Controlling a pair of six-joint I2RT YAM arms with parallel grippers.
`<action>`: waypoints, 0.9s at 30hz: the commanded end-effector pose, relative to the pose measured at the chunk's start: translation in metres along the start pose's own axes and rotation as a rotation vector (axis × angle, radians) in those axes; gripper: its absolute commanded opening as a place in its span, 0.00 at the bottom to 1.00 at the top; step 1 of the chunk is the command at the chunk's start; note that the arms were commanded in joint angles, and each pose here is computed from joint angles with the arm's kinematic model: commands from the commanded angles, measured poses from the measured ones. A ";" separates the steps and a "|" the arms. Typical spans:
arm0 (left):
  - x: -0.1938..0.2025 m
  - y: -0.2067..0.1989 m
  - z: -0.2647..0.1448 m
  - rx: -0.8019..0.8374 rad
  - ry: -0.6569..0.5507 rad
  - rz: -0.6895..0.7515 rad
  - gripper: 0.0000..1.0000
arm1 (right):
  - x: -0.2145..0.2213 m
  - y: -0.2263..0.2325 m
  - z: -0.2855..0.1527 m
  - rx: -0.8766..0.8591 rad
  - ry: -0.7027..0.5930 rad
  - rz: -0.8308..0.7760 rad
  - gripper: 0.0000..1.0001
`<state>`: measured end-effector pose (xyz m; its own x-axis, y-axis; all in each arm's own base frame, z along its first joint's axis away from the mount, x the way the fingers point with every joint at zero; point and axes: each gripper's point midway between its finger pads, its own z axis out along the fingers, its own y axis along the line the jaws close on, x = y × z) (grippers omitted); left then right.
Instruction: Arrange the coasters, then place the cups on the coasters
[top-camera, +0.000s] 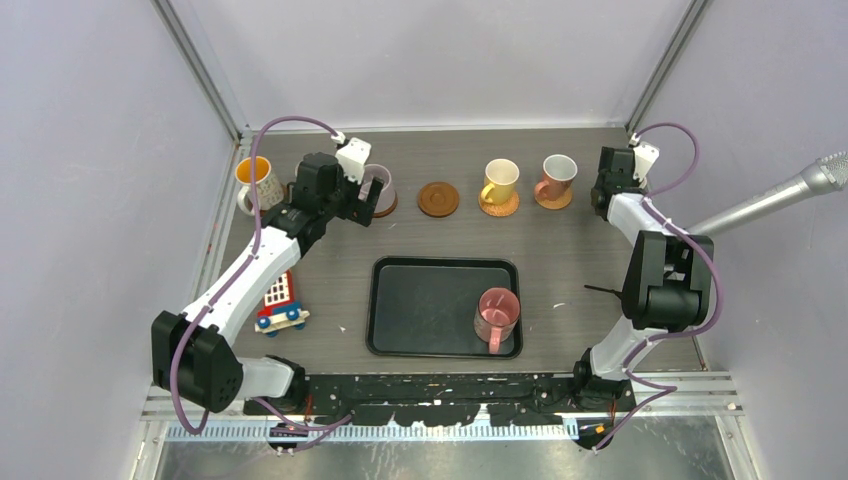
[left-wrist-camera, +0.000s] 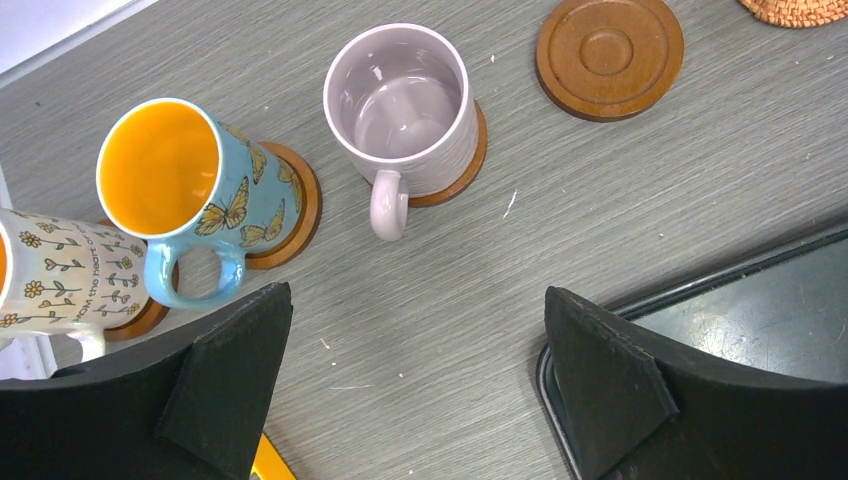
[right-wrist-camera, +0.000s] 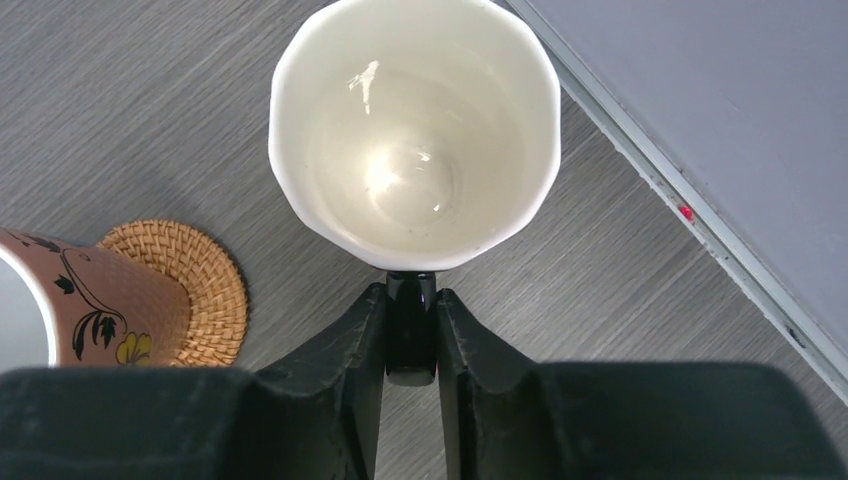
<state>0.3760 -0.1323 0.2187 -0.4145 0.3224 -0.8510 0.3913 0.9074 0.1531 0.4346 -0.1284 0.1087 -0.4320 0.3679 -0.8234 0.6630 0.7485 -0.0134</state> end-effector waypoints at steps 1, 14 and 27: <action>-0.023 0.003 -0.004 0.001 -0.063 -0.025 1.00 | -0.024 -0.004 -0.012 0.000 -0.069 0.038 0.33; -0.012 -0.003 -0.009 0.038 -0.020 0.011 1.00 | -0.022 0.011 -0.031 -0.107 -0.009 0.060 0.71; 0.029 -0.083 -0.043 0.444 0.052 0.159 1.00 | 0.007 0.037 -0.124 -0.416 0.117 -0.036 0.81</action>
<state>0.3326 -0.1614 0.2086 -0.4073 0.3965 -0.8227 0.6153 0.7848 0.0736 0.4051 -0.0648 0.1709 -0.4476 0.3961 -0.8017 0.4715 0.8663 0.1648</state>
